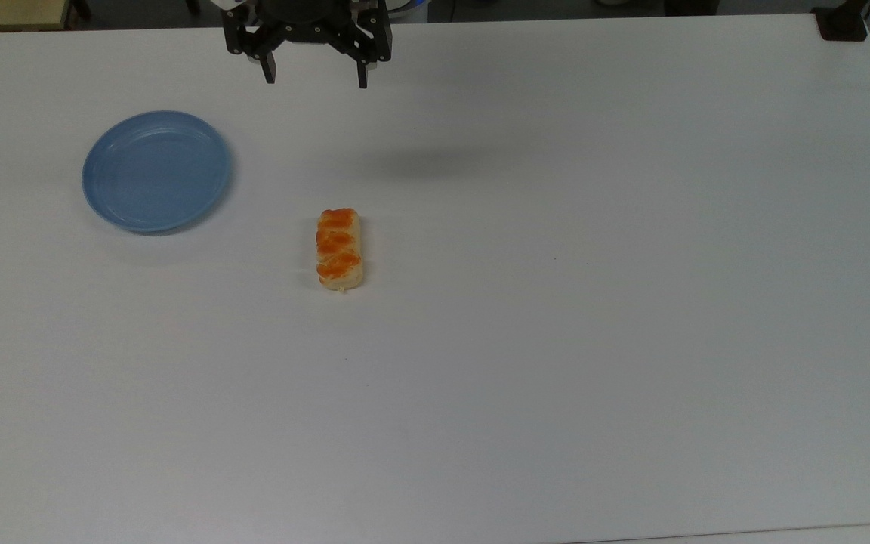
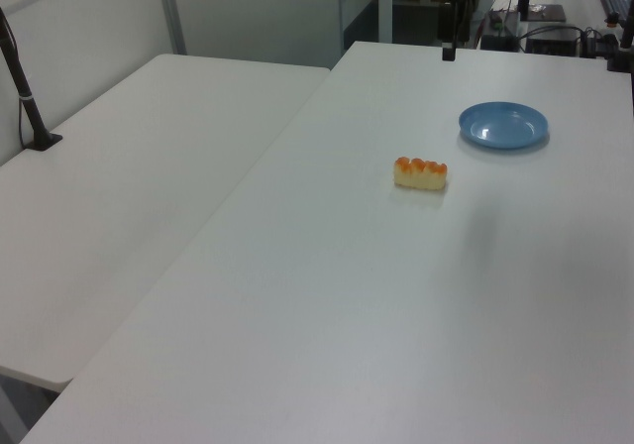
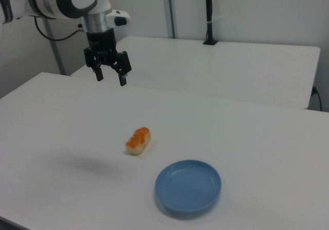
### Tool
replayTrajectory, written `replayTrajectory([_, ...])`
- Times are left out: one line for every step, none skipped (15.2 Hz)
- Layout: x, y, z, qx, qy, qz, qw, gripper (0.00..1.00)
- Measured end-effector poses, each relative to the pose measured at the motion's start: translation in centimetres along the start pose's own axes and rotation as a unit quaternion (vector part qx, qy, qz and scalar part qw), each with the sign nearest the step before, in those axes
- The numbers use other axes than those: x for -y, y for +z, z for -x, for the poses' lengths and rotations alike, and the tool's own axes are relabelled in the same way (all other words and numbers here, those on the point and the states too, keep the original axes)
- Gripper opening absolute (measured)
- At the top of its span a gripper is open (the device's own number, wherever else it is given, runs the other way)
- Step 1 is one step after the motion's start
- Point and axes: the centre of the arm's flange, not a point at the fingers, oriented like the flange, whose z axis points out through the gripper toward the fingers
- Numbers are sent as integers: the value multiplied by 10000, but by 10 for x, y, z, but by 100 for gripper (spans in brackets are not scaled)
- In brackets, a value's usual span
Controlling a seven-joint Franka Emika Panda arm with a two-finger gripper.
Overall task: Put the bread on a plate
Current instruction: 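Move the open gripper over the orange-topped bread roll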
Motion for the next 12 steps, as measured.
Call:
replayTrajectory([-2, 2, -1, 3, -4, -38, 10000, 100])
replayTrajectory([-4, 4, -3, -12, -3, -68, 10000, 100])
replayTrajectory([-4, 6, -6, -37, 2, -88, 10000, 100])
replayTrajectory([-5, 10, -10, -66, 7, -93, 9999, 100])
replayTrajectory([-5, 15, -14, -96, 10, -91, 9999, 100])
replayTrajectory([-5, 22, -19, -110, 10, -85, 9999, 100])
replayTrajectory([-5, 29, -24, -124, -3, -78, 9999, 100])
replayTrajectory([-5, 37, -29, -128, -30, -71, 9999, 100])
replayTrajectory([-5, 45, -34, -114, -56, -65, 9999, 100])
replayTrajectory([-4, 53, -38, -98, -72, -59, 9999, 100])
replayTrajectory([-4, 61, -42, -83, -83, -54, 9999, 100])
replayTrajectory([-3, 69, -46, -51, -99, -50, 9999, 100])
